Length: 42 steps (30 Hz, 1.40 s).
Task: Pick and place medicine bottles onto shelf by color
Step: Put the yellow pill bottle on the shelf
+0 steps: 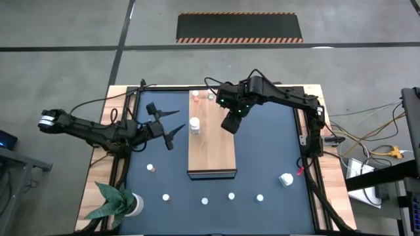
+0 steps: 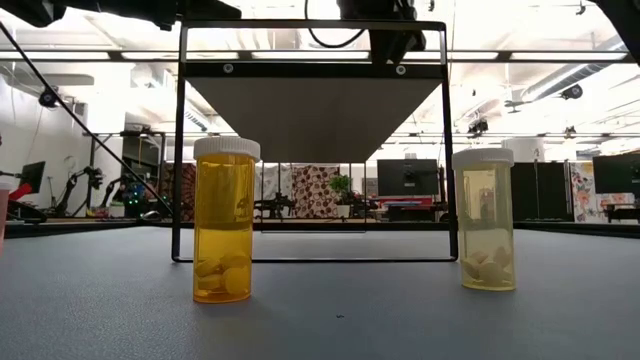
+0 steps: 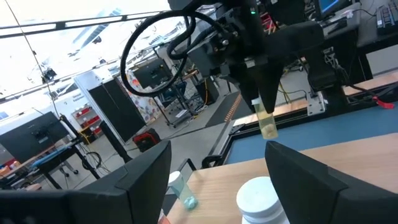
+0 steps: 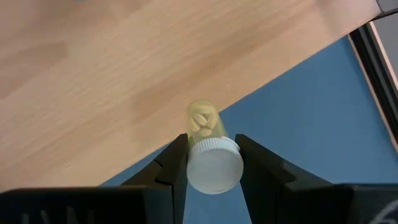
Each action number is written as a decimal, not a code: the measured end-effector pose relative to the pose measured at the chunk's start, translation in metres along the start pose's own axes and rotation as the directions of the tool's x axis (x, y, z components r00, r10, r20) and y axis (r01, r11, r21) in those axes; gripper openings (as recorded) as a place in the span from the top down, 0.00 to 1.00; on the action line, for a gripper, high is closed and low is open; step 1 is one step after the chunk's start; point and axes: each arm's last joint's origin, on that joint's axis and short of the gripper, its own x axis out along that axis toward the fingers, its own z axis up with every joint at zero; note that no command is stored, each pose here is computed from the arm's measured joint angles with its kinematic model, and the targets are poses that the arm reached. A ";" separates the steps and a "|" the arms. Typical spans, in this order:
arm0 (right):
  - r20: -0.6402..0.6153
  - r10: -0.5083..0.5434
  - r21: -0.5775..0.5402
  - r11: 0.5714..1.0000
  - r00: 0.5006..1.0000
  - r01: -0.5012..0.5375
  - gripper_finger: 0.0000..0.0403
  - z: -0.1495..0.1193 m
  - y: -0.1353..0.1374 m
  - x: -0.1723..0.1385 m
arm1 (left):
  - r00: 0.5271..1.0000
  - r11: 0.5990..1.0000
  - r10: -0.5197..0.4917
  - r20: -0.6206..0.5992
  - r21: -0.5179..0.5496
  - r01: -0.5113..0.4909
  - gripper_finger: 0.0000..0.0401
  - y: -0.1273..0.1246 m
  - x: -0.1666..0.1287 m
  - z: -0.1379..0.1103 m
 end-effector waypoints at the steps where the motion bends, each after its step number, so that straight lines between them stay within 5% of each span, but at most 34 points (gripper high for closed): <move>1: 0.001 0.000 0.000 1.000 1.000 0.000 0.73 0.000 0.000 0.000 | 1.000 1.000 0.000 0.000 0.000 0.000 0.39 0.000 0.000 0.000; 20: 0.143 0.046 -0.044 0.998 0.989 -0.040 0.73 0.017 0.006 0.016 | 1.000 1.000 0.001 0.001 -0.001 -0.001 0.39 0.000 0.000 0.000; 42: 0.114 0.036 -0.044 0.999 0.993 -0.031 0.73 0.021 0.009 0.046 | 1.000 1.000 0.001 0.002 -0.002 -0.001 0.39 0.000 0.000 0.000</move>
